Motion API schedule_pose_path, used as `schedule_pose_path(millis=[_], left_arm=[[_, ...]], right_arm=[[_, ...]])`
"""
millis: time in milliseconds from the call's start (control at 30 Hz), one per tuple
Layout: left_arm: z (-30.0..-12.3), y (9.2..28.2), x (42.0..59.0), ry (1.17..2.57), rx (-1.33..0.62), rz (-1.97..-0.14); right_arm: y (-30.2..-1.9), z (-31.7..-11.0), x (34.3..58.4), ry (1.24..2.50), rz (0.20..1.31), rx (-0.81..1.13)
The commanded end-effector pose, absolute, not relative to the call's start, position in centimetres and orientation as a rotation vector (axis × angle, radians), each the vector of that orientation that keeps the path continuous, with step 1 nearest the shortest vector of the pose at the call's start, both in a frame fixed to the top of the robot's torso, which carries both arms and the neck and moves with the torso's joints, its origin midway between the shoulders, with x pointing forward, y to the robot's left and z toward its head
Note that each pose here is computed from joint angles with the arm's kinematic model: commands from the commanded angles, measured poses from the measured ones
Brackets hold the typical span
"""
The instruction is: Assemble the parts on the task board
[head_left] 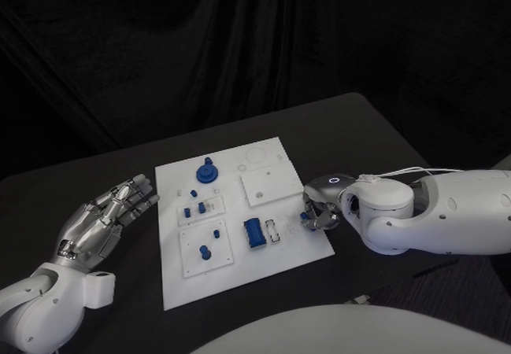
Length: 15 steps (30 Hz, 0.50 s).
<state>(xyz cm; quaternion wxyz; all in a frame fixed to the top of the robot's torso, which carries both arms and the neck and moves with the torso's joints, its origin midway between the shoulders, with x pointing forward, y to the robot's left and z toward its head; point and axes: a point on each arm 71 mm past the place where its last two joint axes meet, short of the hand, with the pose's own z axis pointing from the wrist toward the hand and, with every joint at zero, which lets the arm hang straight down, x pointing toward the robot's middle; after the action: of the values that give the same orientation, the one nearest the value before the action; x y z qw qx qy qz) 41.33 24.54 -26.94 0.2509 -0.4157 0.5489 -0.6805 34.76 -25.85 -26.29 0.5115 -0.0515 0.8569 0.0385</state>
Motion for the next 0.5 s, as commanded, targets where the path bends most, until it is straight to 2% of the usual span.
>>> schedule_pose_path(millis=[33,300,500], left_arm=[[-26.2,24.6,41.3,1.373,-1.078,-1.937],[-26.4,24.5,41.3,1.378,-1.083,-1.939],[-26.4,24.6,41.2,1.382,-1.087,-1.937]], right_arm=[[-26.0,-27.0,34.5,2.093,0.100,-0.042],[-26.0,-27.9,34.5,2.118,0.126,0.035],[-26.0,-28.4,34.4,2.150,0.220,0.231]])
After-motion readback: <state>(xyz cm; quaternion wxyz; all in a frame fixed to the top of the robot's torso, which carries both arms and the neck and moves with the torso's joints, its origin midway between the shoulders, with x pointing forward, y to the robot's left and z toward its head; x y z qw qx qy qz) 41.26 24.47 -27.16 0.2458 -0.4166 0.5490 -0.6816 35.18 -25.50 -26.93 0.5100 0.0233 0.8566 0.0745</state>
